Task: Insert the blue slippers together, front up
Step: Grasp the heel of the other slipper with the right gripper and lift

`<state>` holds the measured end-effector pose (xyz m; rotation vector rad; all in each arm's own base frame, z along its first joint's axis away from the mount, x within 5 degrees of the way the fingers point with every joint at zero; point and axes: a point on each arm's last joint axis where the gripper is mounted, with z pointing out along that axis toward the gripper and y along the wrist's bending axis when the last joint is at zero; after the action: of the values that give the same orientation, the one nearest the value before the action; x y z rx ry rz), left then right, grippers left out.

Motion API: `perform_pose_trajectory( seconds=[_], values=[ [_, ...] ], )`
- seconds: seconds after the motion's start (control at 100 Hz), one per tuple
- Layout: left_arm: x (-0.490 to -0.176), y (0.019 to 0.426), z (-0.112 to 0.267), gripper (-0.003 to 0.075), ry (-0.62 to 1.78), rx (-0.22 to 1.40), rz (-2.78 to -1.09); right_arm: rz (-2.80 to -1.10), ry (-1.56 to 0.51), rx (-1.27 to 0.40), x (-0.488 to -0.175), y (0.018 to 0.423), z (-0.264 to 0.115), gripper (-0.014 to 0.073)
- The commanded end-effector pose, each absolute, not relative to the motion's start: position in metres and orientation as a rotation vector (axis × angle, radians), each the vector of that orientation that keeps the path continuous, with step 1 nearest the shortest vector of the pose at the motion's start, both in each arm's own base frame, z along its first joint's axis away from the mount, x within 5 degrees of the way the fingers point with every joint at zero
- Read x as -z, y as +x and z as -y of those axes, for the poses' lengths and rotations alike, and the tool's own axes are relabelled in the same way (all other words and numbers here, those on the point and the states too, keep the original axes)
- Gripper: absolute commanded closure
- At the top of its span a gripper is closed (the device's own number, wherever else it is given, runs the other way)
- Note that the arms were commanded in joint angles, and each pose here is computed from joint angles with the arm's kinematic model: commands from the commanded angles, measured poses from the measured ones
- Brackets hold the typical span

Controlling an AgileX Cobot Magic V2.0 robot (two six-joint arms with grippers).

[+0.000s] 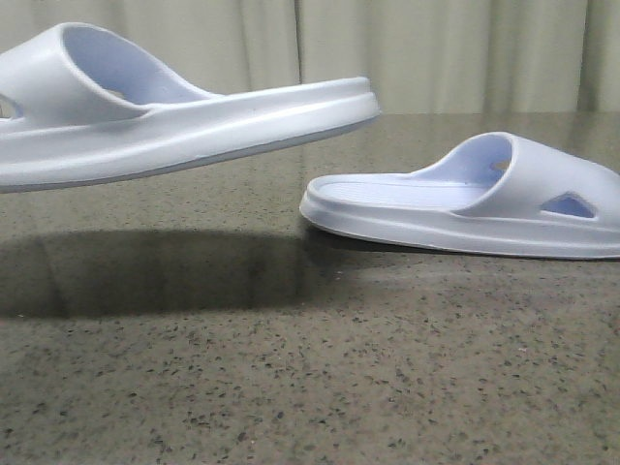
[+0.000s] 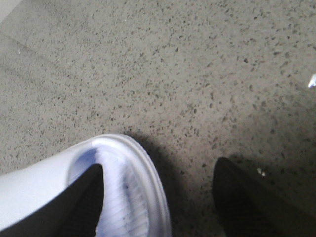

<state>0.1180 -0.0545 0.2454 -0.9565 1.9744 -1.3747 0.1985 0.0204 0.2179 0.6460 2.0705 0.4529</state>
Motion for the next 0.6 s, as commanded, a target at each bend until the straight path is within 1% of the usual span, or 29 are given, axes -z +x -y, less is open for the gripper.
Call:
perform_pose_trajectory(
  seconds=[0.0, 0.32, 0.49, 0.54, 0.59],
  values=[
    [-0.256, 0.121, 0.056, 0.0692, -0.963, 1.433, -1.932, -2.031, 0.650, -0.459, -0.224, 0.205, -0.021, 0.0181],
    [-0.256, 0.121, 0.056, 0.0692, -0.963, 1.433, -1.932, -2.086, 0.602, -0.493, -0.218, 0.205, -0.035, 0.0181],
    [-0.256, 0.121, 0.056, 0.0692, -0.963, 1.433, -1.932, -2.093, 0.613, -0.505, -0.216, 0.206, -0.037, 0.0183],
    [-0.256, 0.121, 0.056, 0.0692, -0.963, 1.433, -1.932, -2.095, 0.619, -0.505, -0.216, 0.206, -0.037, 0.0197],
    [-0.256, 0.121, 0.056, 0.0692, -0.962, 1.434, -1.934, -2.103, 0.624, -0.503, -0.214, 0.207, -0.037, 0.0239]
  ],
)
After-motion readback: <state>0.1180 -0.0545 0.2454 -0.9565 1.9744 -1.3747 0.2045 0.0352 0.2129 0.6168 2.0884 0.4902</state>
